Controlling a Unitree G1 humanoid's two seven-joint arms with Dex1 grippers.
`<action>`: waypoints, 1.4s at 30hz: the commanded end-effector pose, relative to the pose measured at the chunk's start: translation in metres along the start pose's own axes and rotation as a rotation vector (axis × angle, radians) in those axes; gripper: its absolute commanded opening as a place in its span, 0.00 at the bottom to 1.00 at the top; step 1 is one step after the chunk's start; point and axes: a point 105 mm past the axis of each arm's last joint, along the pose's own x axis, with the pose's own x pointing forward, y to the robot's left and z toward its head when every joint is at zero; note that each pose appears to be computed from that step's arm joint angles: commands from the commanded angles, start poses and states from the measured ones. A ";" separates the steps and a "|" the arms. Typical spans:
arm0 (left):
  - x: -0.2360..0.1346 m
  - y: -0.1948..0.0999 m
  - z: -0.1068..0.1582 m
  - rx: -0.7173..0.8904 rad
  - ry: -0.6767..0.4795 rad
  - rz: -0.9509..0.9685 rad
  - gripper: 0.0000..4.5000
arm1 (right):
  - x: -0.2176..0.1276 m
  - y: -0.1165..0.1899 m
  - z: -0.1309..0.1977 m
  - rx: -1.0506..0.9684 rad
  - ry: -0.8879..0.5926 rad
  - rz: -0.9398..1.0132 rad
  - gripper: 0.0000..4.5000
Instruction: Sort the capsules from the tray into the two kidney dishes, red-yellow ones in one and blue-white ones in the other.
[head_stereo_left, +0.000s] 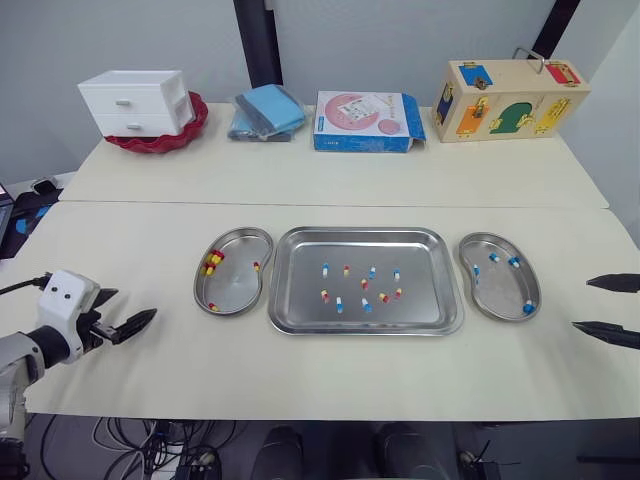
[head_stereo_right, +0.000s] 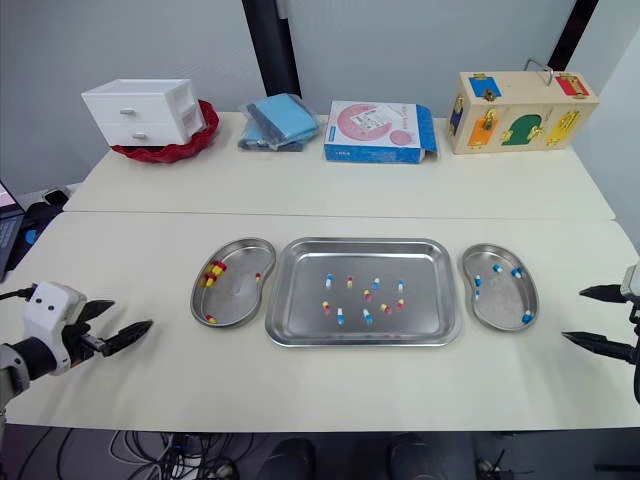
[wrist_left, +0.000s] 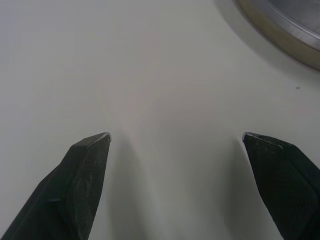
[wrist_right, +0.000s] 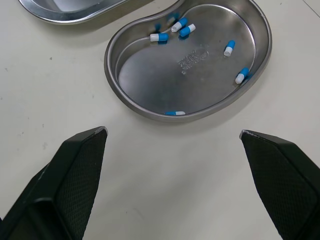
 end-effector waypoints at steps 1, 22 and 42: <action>-0.004 0.000 0.007 -0.004 -0.027 -0.006 0.97 | -0.011 -0.005 0.006 -0.014 -0.029 -0.040 1.00; -0.016 -0.018 -0.007 -0.070 -0.019 -0.081 0.97 | -0.008 0.037 0.007 0.022 -0.092 0.012 1.00; -0.055 -0.046 -0.013 -0.110 -0.015 -0.057 0.97 | 0.072 0.138 0.065 -0.041 -0.454 0.212 1.00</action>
